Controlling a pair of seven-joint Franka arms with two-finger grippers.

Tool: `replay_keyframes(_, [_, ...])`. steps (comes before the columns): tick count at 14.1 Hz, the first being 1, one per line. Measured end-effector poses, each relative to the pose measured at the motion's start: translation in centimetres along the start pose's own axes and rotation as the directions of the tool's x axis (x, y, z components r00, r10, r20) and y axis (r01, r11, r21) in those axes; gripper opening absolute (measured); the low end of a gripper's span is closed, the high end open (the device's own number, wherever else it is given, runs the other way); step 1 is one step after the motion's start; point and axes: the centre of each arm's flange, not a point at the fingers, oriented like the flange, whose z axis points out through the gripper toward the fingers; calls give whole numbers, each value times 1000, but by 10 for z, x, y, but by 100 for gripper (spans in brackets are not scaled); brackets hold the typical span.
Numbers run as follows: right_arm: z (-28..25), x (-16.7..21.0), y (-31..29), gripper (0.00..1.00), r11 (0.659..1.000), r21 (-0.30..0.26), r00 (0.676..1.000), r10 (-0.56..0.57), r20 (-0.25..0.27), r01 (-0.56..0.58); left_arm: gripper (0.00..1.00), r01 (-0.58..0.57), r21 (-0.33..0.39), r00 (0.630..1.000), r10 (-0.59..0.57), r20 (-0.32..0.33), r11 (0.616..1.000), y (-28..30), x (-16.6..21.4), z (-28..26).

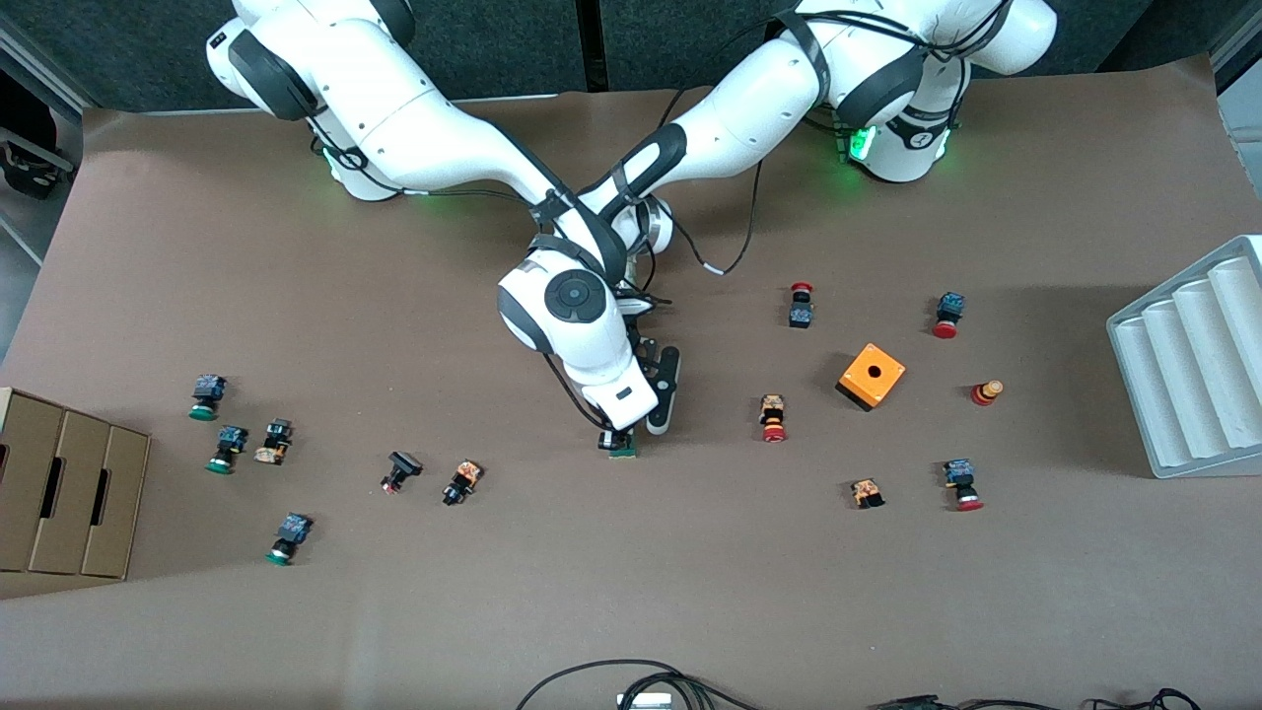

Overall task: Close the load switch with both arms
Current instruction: 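Push the white lever down into the switch with the right gripper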

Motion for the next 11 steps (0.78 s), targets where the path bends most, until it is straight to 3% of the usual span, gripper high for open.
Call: replay_keyframes(11, [6,-4,1,27,1000,1,1000,3,9,-3,49,0,0,1000,0,0,1000,0,0,0])
